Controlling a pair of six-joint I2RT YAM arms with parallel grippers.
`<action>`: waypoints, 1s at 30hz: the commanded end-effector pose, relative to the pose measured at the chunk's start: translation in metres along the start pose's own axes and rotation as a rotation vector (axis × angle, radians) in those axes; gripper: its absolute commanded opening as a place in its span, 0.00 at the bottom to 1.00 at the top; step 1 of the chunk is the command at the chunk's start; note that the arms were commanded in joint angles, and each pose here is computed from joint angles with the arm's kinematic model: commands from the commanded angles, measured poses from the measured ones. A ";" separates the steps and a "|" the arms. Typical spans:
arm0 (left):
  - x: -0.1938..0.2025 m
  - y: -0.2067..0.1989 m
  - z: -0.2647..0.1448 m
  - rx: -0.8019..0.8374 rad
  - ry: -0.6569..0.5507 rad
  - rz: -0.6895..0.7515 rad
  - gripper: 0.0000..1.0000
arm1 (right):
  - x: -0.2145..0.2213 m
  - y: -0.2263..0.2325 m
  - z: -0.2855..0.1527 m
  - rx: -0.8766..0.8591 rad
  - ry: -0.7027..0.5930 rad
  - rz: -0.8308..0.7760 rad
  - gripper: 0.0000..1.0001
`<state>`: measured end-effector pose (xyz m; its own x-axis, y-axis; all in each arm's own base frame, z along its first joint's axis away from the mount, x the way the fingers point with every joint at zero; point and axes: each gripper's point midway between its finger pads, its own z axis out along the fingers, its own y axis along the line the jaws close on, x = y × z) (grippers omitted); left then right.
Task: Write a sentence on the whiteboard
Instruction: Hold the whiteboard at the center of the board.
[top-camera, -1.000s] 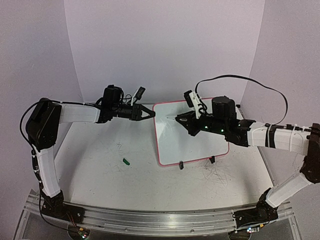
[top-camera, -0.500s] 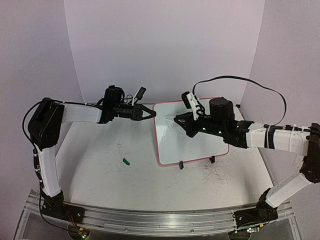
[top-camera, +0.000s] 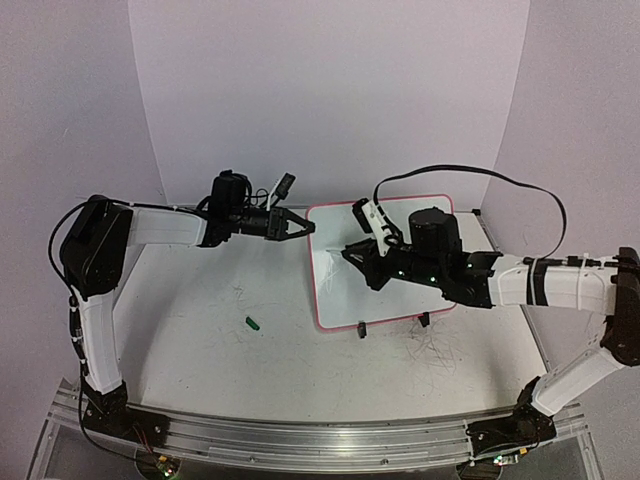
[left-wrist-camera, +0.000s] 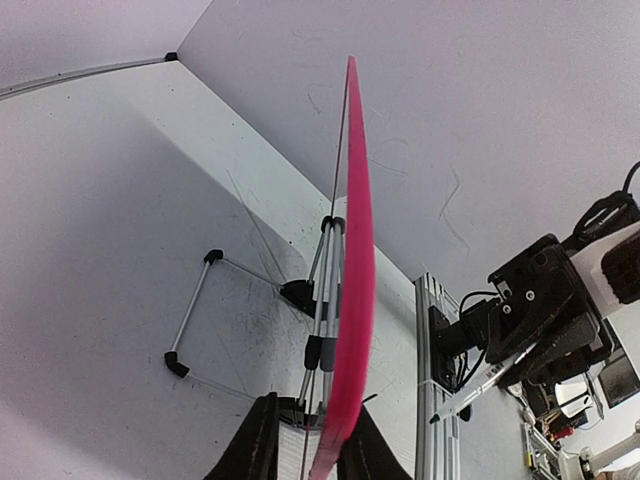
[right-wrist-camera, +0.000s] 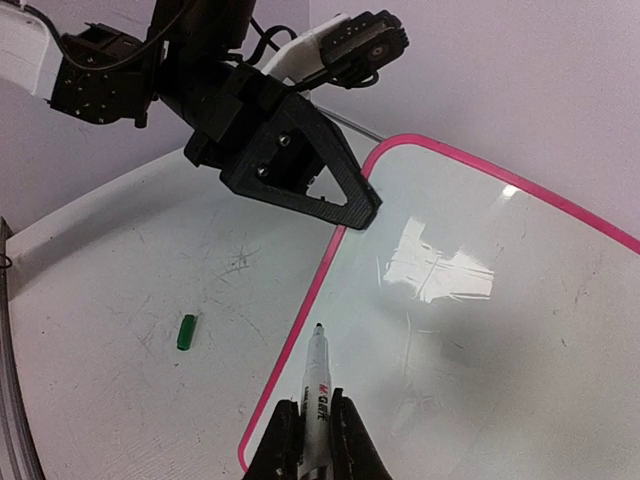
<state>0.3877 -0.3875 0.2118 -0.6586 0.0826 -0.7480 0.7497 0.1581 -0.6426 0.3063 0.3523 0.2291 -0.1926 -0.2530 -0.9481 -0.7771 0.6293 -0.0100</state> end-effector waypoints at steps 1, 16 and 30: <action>-0.006 -0.004 0.008 0.021 -0.009 0.036 0.24 | -0.007 -0.004 0.008 0.040 -0.016 -0.013 0.00; 0.006 -0.005 0.016 0.030 0.013 0.041 0.07 | -0.001 0.012 0.025 0.016 -0.020 -0.035 0.00; 0.009 -0.006 0.015 0.026 0.014 0.059 0.00 | -0.011 0.001 0.033 0.083 -0.060 -0.022 0.00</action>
<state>0.3785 -0.3992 0.2092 -0.6230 0.1027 -0.7754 0.7816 0.1213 -0.6119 0.3160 0.3705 0.2000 -0.1943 -0.2920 -0.9365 -0.7438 0.6663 -0.0535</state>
